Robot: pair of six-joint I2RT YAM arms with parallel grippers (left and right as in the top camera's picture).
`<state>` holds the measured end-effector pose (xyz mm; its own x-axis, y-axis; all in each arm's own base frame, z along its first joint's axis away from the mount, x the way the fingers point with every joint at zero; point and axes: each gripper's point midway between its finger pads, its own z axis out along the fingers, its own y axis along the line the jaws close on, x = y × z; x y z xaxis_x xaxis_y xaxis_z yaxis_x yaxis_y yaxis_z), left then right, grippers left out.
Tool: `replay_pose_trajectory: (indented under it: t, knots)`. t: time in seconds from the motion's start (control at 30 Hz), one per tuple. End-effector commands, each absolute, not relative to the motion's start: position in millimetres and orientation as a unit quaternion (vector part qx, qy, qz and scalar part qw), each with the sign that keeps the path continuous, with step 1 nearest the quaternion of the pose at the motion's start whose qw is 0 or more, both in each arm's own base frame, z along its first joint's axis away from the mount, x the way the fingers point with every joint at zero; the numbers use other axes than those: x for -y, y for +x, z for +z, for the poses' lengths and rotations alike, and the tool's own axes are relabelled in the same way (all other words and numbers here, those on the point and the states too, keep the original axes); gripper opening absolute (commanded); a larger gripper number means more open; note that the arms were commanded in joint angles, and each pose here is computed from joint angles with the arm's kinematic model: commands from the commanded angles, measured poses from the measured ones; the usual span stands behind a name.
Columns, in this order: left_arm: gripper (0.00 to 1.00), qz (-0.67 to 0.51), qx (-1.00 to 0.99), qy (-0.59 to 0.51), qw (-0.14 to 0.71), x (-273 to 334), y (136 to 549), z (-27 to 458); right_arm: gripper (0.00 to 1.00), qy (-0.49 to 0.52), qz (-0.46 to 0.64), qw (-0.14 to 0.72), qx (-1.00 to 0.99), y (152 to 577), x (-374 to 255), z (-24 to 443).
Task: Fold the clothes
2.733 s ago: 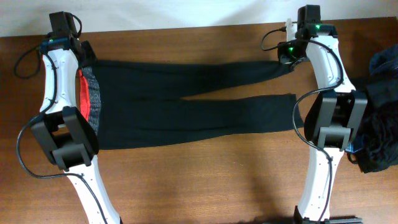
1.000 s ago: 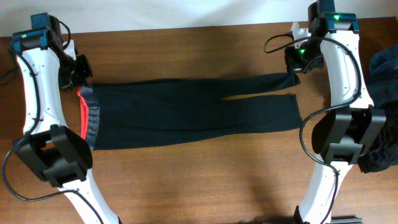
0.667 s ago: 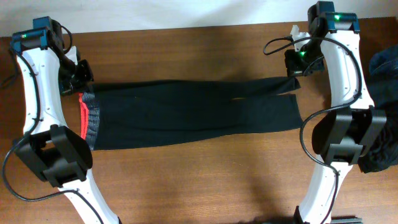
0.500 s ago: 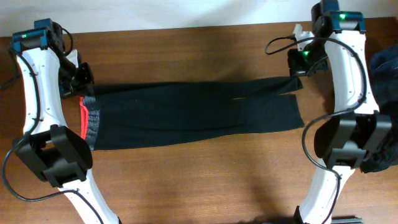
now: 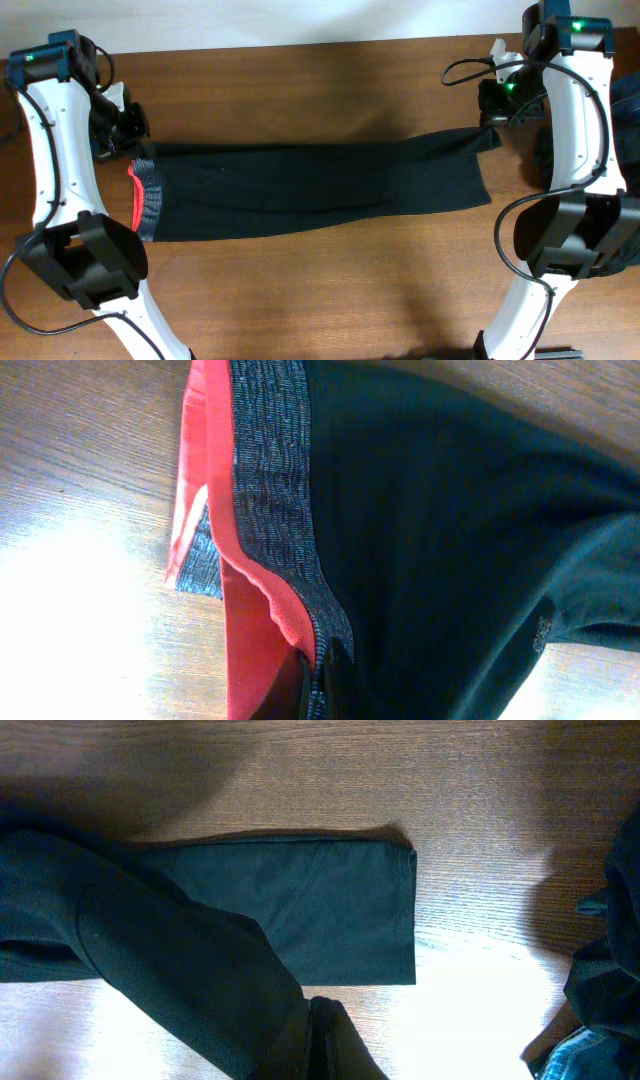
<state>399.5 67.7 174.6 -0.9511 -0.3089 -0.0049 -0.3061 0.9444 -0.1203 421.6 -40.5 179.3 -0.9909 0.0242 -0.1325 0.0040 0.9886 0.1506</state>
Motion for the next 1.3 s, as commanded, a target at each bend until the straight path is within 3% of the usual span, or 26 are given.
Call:
replay_pose_trajectory:
  t: [0.0, 0.73, 1.0, 1.27]
  knots:
    - [0.01, -0.065, -0.987, -0.143, 0.02, -63.9, 395.6, 182.6, 0.04, 0.007, 0.073, 0.088, -0.993, 420.9, 40.3, 195.3]
    - [0.0, -0.037, -0.985, -0.147, -0.083, -68.3, 359.8, 92.9, 0.04, 0.018, 0.078, -0.004, -0.997, 392.2, 38.7, 129.4]
    - [0.0, -0.001, -0.983, -0.153, -0.098, -82.6, 349.9, 84.4, 0.04, 0.041, 0.05, -0.044, -0.997, 375.3, 47.6, 100.1]
    - [0.0, -0.021, -0.975, -0.203, -0.086, -110.9, 347.0, 83.8, 0.04, 0.072, 0.051, -0.031, -0.996, 376.1, 64.4, 104.1]
